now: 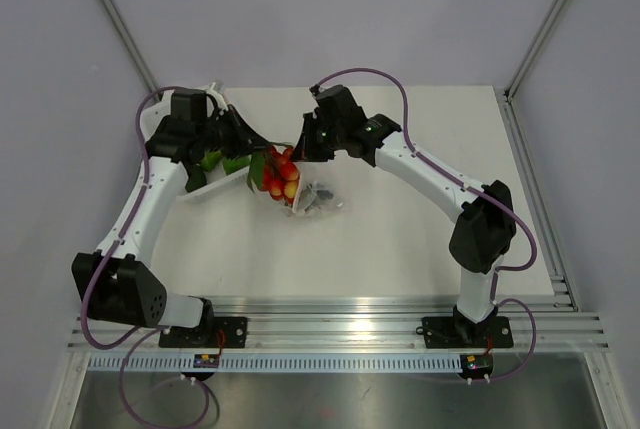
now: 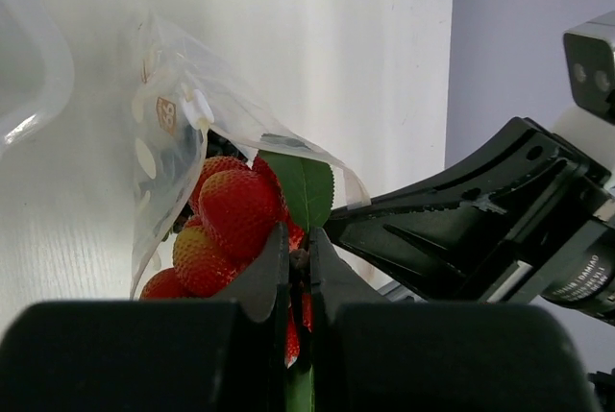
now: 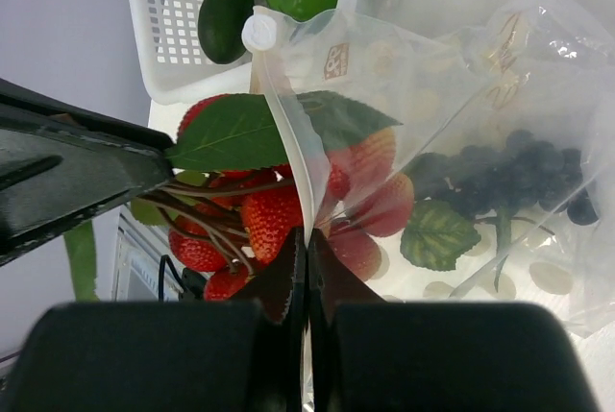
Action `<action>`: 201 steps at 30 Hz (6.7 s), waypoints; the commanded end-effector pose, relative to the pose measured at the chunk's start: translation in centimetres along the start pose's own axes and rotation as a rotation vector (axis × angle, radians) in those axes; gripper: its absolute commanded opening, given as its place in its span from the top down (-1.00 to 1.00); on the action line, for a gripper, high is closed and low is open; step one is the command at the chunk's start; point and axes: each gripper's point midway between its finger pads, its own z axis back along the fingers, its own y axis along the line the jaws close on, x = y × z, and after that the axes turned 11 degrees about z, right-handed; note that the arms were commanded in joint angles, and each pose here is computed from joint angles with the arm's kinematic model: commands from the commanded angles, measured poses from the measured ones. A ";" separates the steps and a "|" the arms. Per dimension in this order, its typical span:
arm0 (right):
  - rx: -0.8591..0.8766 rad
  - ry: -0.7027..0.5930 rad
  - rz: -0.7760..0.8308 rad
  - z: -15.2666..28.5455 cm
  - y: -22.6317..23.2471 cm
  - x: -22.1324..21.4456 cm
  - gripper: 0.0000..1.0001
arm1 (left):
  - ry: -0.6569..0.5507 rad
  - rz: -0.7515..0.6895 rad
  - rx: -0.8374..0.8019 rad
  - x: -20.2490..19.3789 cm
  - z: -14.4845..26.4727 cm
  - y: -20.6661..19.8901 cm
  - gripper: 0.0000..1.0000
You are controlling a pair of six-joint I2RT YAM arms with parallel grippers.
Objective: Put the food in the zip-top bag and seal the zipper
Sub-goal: Place the fake fruit in the zipper food storage bag, then adjust the zipper food storage bag at the center of the board.
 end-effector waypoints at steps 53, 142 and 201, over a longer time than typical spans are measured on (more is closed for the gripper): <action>0.121 -0.143 0.017 4.6 4.1 2.6 1.00 | 0.057 -0.462 0.222 -4.8 2.2 2.0 0.85; -0.047 -0.257 0.109 8.8 2.0 5.8 1.00 | -0.002 -0.108 -0.172 -4.8 1.9 -1.4 1.00; -0.421 -0.139 0.170 11.7 -6.6 0.6 0.56 | 0.094 -0.233 -0.055 -7.1 -2.6 -1.8 1.00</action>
